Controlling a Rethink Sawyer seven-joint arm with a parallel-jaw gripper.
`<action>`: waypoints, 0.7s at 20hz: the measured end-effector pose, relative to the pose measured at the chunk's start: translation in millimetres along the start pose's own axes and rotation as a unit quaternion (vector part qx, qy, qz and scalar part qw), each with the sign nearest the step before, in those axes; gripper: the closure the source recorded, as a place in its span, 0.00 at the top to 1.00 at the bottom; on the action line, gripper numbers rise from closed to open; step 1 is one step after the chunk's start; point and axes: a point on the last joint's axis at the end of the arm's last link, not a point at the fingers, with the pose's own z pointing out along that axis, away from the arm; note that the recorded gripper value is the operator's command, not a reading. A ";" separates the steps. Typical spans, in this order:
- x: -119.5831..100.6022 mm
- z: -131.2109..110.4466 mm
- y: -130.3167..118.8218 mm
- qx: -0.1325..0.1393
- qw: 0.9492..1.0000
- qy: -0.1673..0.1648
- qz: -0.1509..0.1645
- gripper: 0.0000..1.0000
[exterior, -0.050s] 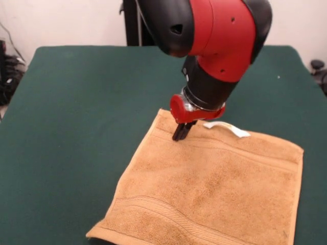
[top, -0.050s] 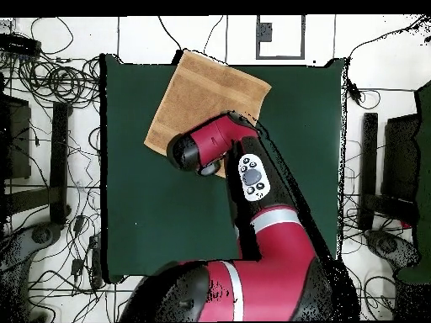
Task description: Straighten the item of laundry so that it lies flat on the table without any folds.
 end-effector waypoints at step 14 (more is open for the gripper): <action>-19.3 3.0 -0.3 -0.003 0.994 0.092 -0.056 0.00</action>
